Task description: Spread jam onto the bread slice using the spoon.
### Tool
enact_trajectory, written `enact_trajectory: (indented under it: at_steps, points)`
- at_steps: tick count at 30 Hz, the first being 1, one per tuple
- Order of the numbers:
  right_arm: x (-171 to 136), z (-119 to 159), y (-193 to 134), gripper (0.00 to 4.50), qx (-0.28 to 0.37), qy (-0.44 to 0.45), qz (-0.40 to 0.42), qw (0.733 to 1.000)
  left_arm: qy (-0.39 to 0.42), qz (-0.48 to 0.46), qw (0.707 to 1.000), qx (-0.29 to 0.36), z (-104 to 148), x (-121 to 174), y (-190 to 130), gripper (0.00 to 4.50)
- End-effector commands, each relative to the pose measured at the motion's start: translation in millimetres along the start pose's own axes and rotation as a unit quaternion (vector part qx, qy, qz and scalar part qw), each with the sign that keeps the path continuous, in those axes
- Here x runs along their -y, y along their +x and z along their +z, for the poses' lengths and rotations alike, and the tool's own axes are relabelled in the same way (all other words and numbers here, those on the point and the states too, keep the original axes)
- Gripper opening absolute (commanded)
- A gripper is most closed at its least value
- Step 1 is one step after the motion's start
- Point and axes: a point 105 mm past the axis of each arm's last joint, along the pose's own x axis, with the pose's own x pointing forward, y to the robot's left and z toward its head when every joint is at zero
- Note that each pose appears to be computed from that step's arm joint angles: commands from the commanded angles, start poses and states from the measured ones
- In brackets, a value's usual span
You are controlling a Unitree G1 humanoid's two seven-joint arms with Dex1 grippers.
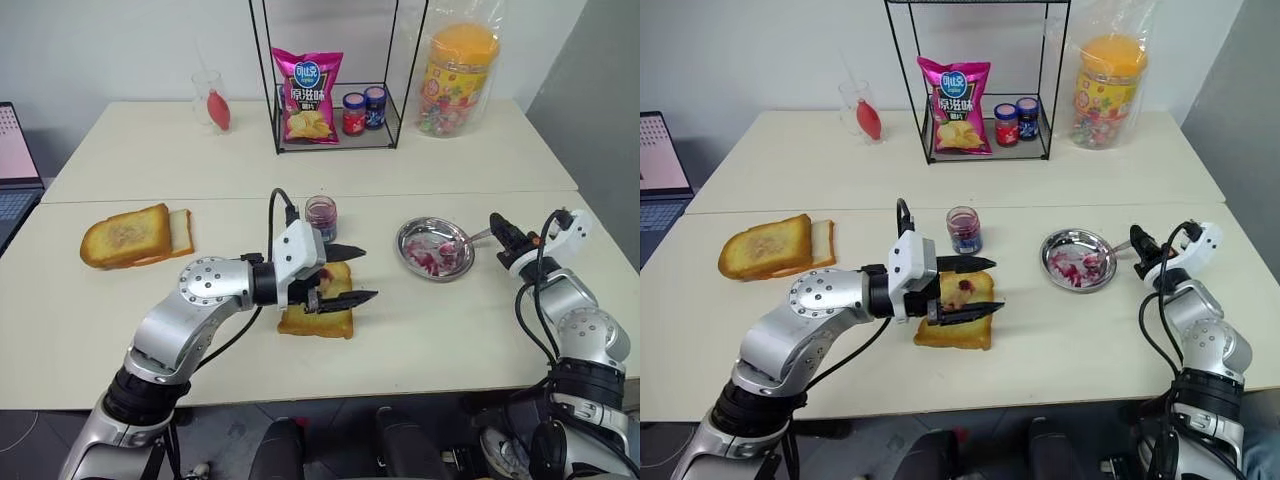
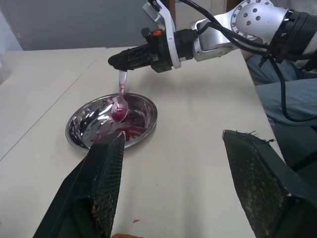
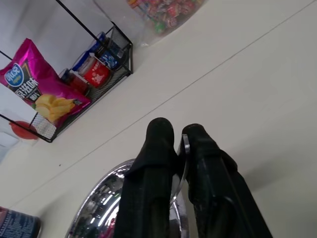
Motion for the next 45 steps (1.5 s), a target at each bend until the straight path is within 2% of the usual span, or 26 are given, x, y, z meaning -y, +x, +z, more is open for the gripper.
enact_trajectory:
  at_steps: [1, 5, 9, 14, 26, 34, 38, 45]
  points:
    - [-7.8, 12.3, -2.6, 1.61, 0.024, -0.050, 0.020, 0.998, 0.026, -0.003, 0.999, 0.019, 12.1, 0.1, 2.8, 3.28]
    - [-10.0, 7.8, -2.5, 2.45, 0.023, -0.117, 0.015, 0.993, 0.021, -0.009, 0.999, 0.031, 15.0, 0.8, 2.1, 3.28]
    - [-3.0, 13.2, -2.8, 3.38, 0.054, -0.145, -0.024, 0.988, 0.020, -0.001, 0.999, 0.029, 14.3, -0.9, 1.5, 3.28]
    - [5.5, 24.5, -5.1, 3.38, 0.089, -0.144, -0.058, 0.984, 0.020, 0.007, 0.999, 0.028, 14.9, -1.9, 0.4, 3.28]
    - [-17.5, 11.0, -1.4, 3.38, 0.053, -0.154, 0.005, 0.987, 0.019, 0.018, 0.999, 0.026, 14.7, -4.1, -1.0, 3.28]
    - [-18.3, 24.1, -2.3, 3.38, 0.081, -0.169, 0.000, 0.982, 0.021, 0.027, 0.999, 0.025, 14.5, -6.8, -3.0, 3.28]
    - [-48.5, 30.6, -13.8, 3.38, 0.074, -0.241, 0.078, 0.964, 0.044, 0.090, 0.995, -0.029, 1.6, -26.5, -29.7, 3.28]
    - [-88.4, 17.7, -51.3, 3.38, -0.011, -0.321, 0.223, 0.920, 0.055, 0.177, 0.971, -0.154, -25.2, -47.5, -102.1, 3.28]
